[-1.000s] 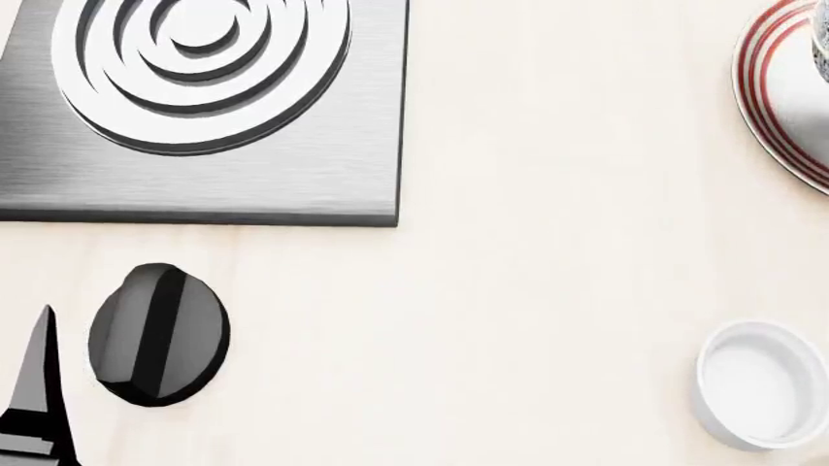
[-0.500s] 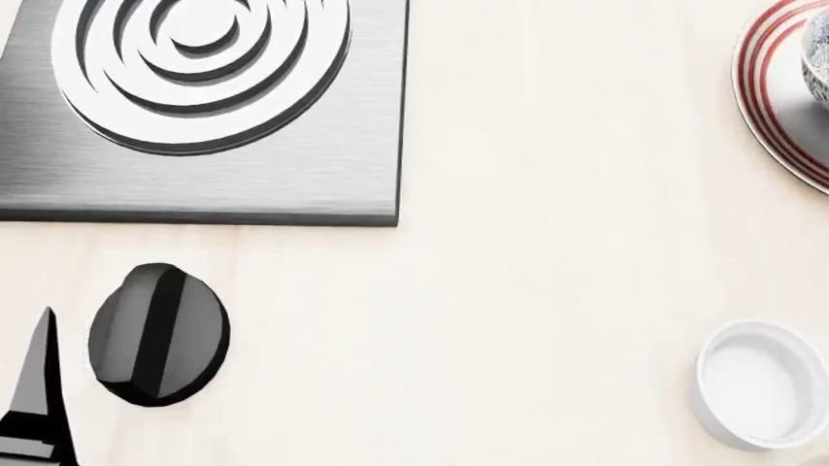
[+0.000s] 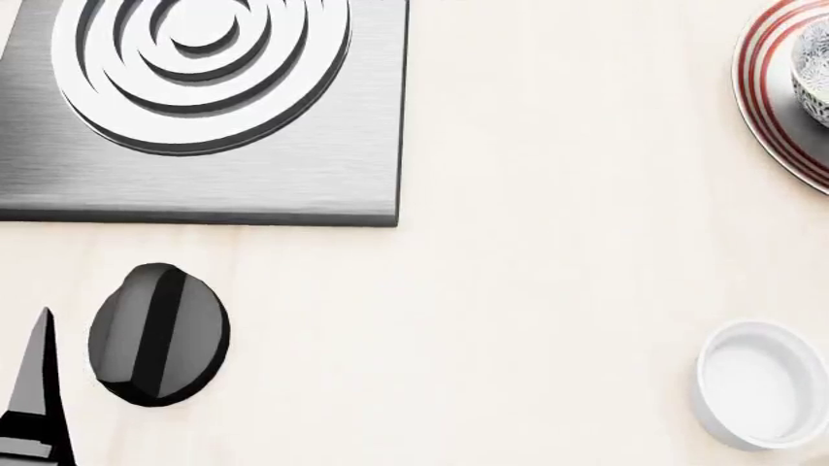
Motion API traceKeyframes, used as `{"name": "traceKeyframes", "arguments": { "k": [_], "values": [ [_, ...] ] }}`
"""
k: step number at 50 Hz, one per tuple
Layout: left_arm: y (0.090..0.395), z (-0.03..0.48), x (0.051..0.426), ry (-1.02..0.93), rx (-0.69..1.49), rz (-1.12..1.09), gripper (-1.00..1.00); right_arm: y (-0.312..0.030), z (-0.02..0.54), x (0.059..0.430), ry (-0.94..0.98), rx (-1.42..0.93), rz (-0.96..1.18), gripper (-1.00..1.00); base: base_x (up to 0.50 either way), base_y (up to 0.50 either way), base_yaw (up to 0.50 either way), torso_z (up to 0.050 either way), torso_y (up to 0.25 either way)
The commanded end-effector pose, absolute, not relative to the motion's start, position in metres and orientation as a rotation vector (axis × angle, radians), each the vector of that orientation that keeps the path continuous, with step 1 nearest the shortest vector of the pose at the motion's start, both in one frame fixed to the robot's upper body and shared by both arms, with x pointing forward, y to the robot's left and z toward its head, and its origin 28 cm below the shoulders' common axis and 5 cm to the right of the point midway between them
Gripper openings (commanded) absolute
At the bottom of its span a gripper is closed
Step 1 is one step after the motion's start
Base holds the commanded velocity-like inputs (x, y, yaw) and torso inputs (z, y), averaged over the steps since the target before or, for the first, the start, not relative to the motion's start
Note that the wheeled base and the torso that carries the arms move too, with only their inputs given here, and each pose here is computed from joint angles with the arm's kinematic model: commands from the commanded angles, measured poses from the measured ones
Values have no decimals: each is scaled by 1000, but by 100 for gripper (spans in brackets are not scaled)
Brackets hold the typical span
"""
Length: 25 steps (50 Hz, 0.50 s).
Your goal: Pick the akita bowl next to the ramekin and place it on the plate.
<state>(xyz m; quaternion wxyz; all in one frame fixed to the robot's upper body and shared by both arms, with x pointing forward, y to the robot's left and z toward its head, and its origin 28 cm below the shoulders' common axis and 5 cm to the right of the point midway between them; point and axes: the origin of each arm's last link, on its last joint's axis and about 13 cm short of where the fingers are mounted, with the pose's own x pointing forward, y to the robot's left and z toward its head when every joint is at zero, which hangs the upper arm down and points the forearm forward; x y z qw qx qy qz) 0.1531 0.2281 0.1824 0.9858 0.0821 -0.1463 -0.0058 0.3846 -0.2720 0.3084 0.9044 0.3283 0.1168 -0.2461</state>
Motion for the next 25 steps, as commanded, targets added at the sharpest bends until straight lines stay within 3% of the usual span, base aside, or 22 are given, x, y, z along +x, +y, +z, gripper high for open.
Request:
{"name": "traceKeyframes", "arguments": {
  "k": [1,21,22,25],
  "values": [
    [228,183,153,-295,167,-10,100,-271,309,386,225,672,-520,-100,0,0,0,0,0],
    [229,184,153,-294,171,-7,100,-270,302,388,235,654,-540,-100,0,0,0,0,0],
    [229,184,153,-294,174,-8,100,-270,302,388,235,655,-536,100,0,0,0,0,0],
    [228,184,153,-293,173,-9,100,-269,303,388,234,652,-522,100,0,0,0,0,0]
  ]
}}
